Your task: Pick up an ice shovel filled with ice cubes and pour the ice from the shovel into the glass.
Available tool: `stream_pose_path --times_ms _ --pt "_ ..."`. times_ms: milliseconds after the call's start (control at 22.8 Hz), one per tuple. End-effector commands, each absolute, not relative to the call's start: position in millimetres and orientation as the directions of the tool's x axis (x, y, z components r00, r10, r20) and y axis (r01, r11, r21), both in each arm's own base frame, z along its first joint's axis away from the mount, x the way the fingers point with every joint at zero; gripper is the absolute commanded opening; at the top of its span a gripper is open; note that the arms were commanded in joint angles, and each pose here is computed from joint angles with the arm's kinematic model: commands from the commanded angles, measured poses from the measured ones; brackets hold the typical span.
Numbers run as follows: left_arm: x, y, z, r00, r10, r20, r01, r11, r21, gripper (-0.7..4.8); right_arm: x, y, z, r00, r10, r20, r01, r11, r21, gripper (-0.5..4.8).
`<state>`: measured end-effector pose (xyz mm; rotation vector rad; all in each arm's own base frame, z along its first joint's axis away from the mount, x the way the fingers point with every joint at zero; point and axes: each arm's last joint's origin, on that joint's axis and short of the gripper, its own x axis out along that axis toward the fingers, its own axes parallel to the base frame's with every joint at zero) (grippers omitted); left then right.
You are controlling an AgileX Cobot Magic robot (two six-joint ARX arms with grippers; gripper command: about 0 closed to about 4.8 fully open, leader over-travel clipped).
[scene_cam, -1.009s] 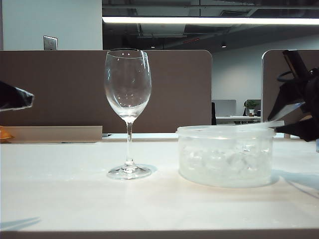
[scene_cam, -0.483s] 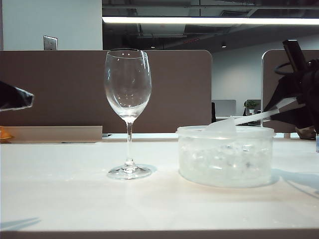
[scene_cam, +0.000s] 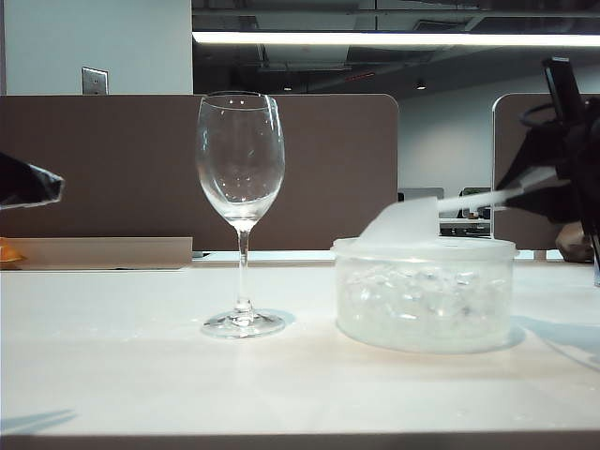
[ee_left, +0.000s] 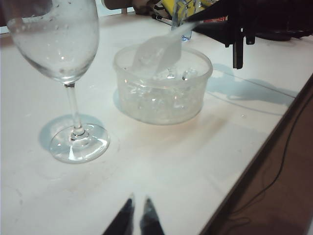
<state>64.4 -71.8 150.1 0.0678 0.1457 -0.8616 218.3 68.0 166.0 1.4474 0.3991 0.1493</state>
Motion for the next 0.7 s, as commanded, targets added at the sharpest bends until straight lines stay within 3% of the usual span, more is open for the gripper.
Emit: stream_pose_path --times_ms 44,702 --pt "64 -72 151 0.642 -0.752 -0.146 0.76 0.65 -0.002 0.29 220 68 175 0.938 0.336 -0.089 0.059 0.099 0.993 -0.06" --pt "64 -72 151 0.642 -0.752 -0.147 0.761 0.649 -0.002 0.29 226 69 194 0.95 0.311 0.035 -0.04 0.011 0.999 -0.06"
